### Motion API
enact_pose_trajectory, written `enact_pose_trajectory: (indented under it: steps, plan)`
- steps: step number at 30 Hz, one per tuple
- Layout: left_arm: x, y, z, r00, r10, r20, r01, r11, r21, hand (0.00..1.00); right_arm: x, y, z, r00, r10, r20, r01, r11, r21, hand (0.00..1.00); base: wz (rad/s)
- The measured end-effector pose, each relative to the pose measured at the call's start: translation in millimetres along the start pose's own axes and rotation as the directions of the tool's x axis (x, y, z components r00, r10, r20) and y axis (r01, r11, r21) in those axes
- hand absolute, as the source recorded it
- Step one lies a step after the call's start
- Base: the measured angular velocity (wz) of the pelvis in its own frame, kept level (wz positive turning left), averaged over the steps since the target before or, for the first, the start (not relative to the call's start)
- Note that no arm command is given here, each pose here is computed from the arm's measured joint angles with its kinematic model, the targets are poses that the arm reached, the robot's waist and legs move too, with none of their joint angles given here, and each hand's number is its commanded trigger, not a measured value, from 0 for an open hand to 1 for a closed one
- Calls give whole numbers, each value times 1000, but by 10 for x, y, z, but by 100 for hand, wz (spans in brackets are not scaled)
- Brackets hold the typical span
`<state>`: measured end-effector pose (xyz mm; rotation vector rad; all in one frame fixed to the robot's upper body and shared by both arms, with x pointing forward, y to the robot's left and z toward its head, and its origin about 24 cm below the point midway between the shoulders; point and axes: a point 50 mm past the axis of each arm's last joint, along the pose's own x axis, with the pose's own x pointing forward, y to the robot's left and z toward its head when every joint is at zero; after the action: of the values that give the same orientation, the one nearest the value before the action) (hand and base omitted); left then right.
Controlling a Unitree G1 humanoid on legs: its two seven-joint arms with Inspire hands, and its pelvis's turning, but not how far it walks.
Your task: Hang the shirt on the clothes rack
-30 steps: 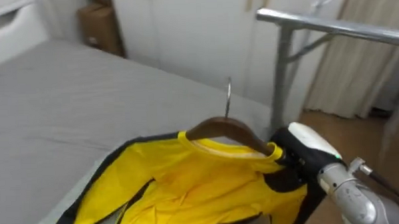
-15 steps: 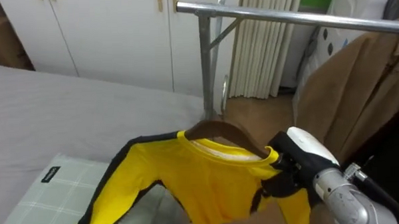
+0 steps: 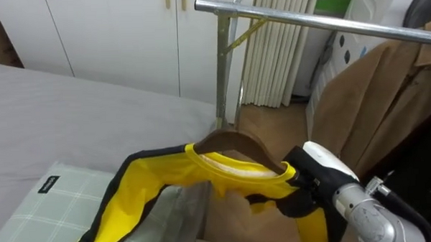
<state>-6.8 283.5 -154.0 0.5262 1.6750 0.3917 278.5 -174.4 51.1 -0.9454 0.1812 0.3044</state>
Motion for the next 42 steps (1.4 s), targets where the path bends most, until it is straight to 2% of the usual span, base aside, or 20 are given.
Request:
enact_pose_trajectory:
  steps: [11, 14, 26, 34, 42]
  plan:
    - [2, 3, -11, 1000, -1, -2, 1, 1000, 2, 0, -7, -70, -32, 1000, -22, -2, 22, 999, 38, 100, 1]
    - [6, 16, -21, 1000, 5, -1, -5, 1000, 22, 0, -24, -143, -83, 999, -49, -15, 50, 997, 66, 100, 0]
    - [13, 47, -30, 1000, 9, -10, -9, 1000, -27, 0, -154, -517, -346, 986, -149, -69, 157, 978, 135, 100, 4]
    - [28, 69, -106, 1000, -9, -23, 8, 999, -41, 0, 0, -655, -471, 986, -136, -97, 158, 949, 273, 100, 0]
    - [35, 92, -163, 1000, -11, -14, 10, 998, -65, 0, -65, -841, -527, 985, -158, -75, 174, 917, 360, 100, 6]
